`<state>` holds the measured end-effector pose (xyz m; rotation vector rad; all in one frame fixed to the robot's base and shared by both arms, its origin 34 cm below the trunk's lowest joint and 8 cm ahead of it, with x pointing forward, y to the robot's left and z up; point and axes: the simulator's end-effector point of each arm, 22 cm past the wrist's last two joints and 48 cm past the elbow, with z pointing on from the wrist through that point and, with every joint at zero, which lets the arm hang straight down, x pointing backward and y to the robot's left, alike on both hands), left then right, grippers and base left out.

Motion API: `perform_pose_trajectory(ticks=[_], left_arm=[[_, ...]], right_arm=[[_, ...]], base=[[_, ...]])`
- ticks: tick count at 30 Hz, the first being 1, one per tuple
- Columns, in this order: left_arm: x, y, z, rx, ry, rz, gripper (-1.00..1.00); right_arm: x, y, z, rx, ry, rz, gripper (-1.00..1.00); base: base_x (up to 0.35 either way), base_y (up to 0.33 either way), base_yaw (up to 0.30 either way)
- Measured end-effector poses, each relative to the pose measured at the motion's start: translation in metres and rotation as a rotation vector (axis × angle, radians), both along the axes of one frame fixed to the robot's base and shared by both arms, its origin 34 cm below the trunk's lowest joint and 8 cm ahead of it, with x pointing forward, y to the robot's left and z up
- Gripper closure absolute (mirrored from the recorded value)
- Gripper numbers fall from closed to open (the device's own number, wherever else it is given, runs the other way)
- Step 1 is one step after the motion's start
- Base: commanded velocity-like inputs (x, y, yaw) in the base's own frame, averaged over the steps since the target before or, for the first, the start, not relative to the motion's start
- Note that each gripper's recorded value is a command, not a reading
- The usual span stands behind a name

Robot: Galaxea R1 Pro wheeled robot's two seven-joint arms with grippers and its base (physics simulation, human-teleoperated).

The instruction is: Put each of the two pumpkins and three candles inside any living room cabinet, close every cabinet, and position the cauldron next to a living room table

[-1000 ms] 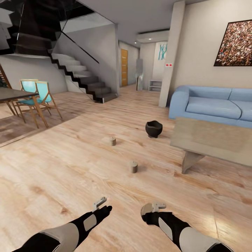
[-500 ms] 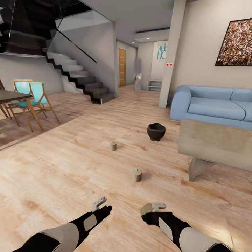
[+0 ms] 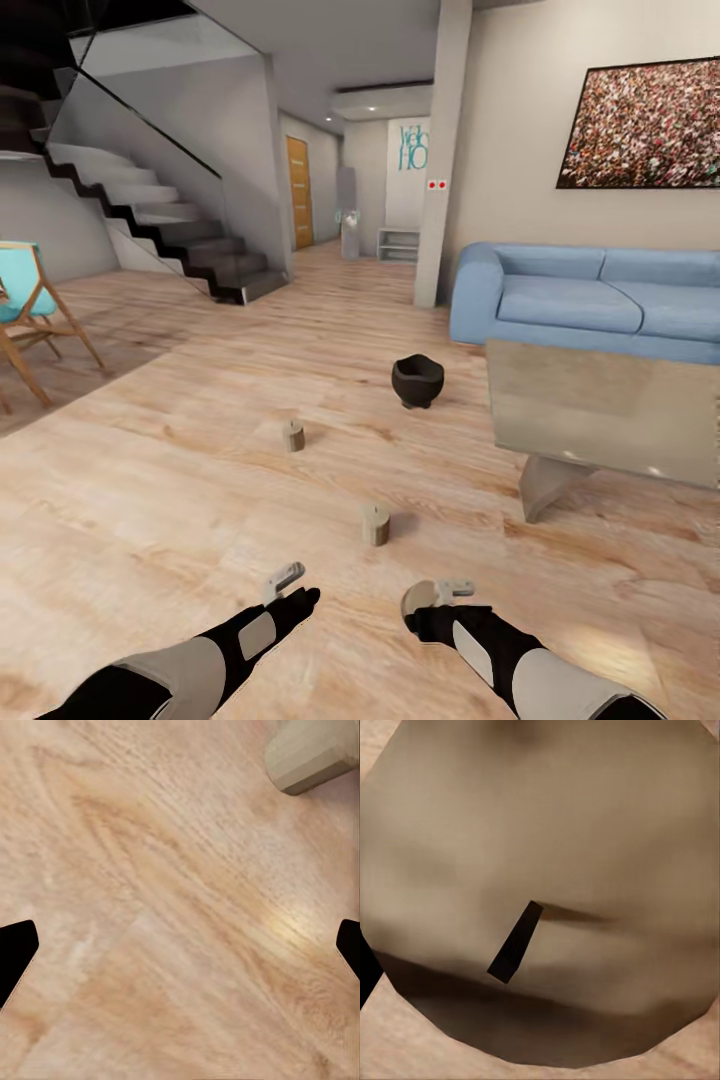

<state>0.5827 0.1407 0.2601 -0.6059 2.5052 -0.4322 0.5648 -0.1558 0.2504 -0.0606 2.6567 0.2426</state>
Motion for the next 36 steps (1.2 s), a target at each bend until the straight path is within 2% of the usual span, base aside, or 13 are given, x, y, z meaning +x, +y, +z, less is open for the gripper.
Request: perform_pose_trajectory(ticks=[12, 30, 36], left_arm=[[0.0000, 0.0000, -0.0001, 0.000, 0.000, 0.000, -1.00], [0.0031, 0.0012, 0.0060, 0.002, -0.012, -0.001, -1.00], [0.0037, 0.0014, 0.0070, 0.003, -0.015, 0.000, -1.00]], right_arm=[[0.0003, -0.0009, -0.0001, -0.003, 0.000, -0.003, 1.00], [0.0035, 0.0001, 0.0061, 0.001, -0.013, -0.001, 1.00], [0.0039, 0.0002, 0.0071, 0.001, -0.015, -0.001, 1.00]], base=[[0.226, 0.267, -0.295], [0.146, 0.304, -0.284], [0.114, 0.284, -0.084]])
